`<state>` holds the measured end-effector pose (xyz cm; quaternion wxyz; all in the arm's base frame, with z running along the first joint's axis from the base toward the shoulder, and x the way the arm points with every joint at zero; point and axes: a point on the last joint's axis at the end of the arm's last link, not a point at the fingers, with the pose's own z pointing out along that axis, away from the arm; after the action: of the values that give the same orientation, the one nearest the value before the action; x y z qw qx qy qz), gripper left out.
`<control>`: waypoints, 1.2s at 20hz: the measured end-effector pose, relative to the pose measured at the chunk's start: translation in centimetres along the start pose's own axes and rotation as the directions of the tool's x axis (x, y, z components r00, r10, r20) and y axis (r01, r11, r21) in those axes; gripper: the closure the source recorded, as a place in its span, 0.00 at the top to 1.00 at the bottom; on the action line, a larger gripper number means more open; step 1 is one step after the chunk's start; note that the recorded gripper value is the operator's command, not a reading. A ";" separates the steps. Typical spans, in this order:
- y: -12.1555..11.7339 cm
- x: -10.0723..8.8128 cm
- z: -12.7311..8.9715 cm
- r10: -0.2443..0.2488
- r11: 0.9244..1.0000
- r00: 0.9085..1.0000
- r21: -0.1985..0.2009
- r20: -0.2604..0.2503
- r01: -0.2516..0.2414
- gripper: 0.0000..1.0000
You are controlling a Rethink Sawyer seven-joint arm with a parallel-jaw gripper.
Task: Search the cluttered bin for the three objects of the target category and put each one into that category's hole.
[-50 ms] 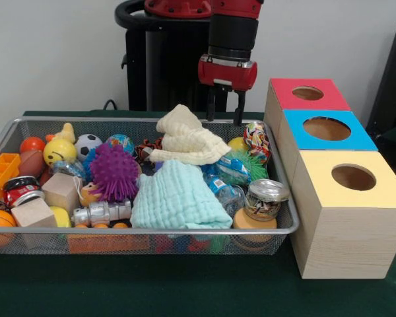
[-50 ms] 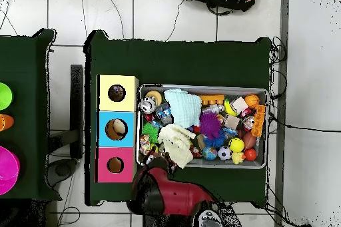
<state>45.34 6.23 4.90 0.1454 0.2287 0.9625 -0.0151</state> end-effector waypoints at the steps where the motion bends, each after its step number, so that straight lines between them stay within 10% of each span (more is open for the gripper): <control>1: 0.4 -0.3 -0.2 0.008 1.000 1.000 -0.002 0.008 -0.008 1.00; 24: 4.0 -0.9 -1.3 0.069 0.998 0.997 -0.010 0.033 -0.069 1.00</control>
<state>47.50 9.52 6.51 0.1626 0.2608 0.9516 -0.0097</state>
